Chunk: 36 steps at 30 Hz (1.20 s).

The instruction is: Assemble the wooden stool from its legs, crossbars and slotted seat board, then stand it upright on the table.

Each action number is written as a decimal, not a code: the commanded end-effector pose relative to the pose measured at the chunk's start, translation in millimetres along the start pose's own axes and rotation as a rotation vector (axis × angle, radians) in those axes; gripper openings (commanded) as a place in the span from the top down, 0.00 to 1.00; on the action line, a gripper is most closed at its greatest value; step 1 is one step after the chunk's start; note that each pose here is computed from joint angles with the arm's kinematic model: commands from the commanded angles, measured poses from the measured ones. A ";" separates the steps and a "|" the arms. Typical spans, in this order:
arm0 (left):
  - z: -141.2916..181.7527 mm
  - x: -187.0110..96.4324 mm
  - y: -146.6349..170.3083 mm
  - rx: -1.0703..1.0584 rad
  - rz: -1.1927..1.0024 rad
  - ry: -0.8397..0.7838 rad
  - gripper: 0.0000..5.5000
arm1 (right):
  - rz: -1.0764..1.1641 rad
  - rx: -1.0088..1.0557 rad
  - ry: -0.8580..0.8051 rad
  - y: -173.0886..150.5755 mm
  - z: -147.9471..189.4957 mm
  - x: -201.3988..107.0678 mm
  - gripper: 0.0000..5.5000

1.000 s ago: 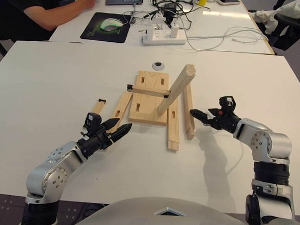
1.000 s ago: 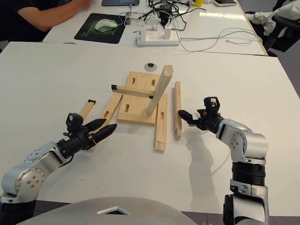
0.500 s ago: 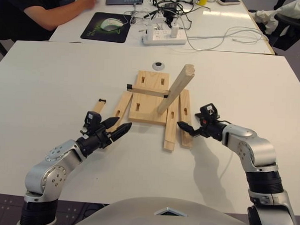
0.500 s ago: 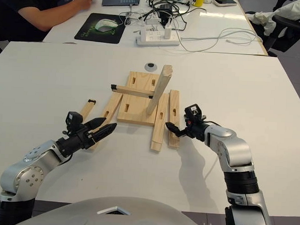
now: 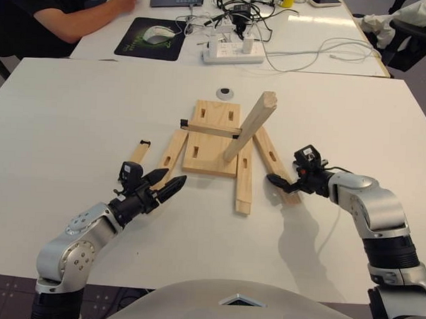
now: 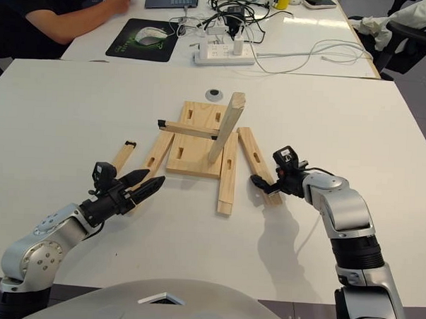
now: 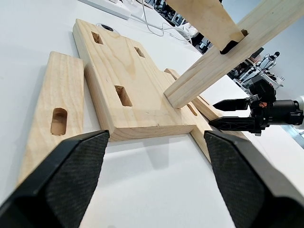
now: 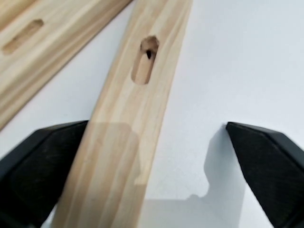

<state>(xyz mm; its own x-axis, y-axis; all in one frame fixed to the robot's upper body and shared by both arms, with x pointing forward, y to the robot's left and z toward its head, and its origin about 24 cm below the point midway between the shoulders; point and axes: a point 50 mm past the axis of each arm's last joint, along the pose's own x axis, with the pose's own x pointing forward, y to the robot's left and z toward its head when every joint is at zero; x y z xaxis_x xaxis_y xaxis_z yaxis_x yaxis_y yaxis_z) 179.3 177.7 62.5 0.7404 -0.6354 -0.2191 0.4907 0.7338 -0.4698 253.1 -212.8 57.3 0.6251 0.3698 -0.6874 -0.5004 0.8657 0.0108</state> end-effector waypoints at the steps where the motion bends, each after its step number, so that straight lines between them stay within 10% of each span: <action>1: 2.4 -0.1 0.2 0.014 0.008 -0.002 0.33 | 0.002 0.013 0.005 12.2 3.2 2.6 0.02; 17: 10.3 -0.6 3.2 0.054 0.023 -0.012 0.33 | -0.109 0.072 0.106 4.9 -23.1 3.7 0.33; 28: 80.5 -10.4 64.9 0.435 0.577 -0.383 0.33 | -0.186 0.089 0.078 -10.1 -36.5 13.1 0.62; 36: 113.4 2.7 65.1 0.297 0.303 -0.482 0.33 | -0.263 0.226 -0.176 -35.2 -7.7 16.0 0.62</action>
<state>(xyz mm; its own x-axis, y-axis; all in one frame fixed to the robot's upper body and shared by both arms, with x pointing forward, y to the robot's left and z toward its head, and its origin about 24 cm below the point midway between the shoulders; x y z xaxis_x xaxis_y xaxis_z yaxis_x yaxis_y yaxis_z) 261.9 248.4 124.0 0.9628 -0.2334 0.1363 0.2552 0.9511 -0.1743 273.4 -239.6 43.9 0.8086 0.1715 -0.5628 -0.2118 0.9773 -0.0066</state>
